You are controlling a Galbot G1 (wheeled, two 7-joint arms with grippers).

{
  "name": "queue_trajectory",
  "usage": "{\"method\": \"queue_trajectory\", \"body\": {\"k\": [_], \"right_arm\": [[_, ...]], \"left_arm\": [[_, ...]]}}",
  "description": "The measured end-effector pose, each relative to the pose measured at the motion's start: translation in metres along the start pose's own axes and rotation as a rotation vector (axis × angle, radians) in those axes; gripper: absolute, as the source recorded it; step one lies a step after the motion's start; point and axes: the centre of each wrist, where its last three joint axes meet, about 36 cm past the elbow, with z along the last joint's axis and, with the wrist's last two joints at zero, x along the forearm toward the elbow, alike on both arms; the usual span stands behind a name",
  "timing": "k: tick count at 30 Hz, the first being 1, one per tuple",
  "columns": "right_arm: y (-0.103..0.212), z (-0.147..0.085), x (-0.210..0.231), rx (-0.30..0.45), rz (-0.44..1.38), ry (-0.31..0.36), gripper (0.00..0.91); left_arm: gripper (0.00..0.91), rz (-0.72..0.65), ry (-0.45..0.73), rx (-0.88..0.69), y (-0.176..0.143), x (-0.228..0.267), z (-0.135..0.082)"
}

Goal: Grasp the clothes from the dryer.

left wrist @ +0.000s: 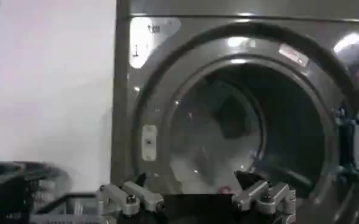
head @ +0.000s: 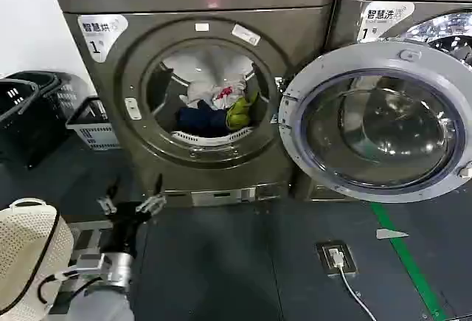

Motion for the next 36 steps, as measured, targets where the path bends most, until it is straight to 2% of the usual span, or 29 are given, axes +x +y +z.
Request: {"method": "queue_trajectory", "body": {"k": [36], "right_arm": [[-0.003, -0.002, 0.000, -0.042, -0.055, -0.038, 0.907]], "left_arm": [[0.907, 0.028, 0.019, -0.003, -0.015, -0.008, 0.003]]}}
